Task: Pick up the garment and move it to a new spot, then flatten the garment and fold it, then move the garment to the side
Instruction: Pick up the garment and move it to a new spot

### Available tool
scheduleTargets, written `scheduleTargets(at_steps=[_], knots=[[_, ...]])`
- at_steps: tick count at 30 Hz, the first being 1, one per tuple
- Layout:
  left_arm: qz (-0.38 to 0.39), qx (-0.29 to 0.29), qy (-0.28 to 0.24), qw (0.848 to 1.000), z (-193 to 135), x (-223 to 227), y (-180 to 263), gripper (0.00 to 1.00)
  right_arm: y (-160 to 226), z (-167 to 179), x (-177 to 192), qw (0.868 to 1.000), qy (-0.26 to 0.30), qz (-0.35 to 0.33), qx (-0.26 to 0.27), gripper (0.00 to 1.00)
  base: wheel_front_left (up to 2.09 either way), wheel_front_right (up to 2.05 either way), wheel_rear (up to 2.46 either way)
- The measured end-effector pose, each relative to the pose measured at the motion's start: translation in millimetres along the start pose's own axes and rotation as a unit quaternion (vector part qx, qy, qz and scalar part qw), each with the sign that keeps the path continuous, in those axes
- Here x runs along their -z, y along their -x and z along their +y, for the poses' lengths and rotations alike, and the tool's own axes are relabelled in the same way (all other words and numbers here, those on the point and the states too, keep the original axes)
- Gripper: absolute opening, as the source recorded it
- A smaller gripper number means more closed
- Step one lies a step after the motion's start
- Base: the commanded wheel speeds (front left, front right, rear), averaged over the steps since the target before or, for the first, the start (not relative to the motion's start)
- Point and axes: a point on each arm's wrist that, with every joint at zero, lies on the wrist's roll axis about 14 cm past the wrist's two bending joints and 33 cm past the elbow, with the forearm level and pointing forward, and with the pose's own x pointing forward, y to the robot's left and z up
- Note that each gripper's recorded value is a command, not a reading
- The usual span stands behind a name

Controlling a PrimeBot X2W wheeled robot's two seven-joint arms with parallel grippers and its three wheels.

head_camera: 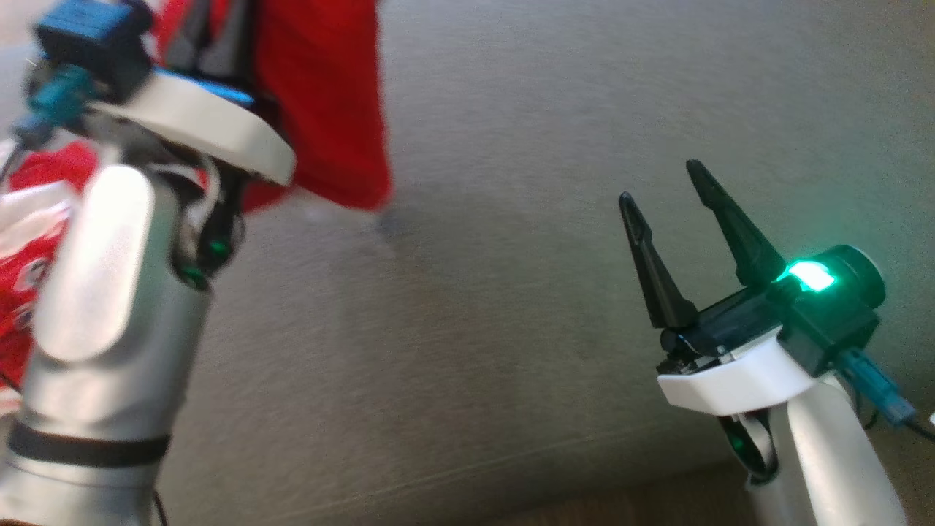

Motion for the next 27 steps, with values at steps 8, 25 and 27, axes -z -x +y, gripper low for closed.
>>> scheduleTargets(at_steps=[8, 25, 27], knots=[[0.060, 0.090, 0.051, 0.993, -82, 64, -23, 0.00, 21, -48, -9, 0.997, 0.023, 0.002, 0.072, 1.00, 0.00, 0.00, 0.00], [0.152, 0.159, 0.116, 0.969, -157, 192, -36, 1.00, 29, -82, 22, 0.991, 0.029, 0.054, 0.120, 1.00, 0.00, 0.00, 0.00], [0.142, 0.160, 0.113, 0.970, -156, 183, -34, 1.00, 27, -77, 23, 0.992, 0.024, 0.051, 0.114, 1.00, 0.00, 0.00, 0.00]])
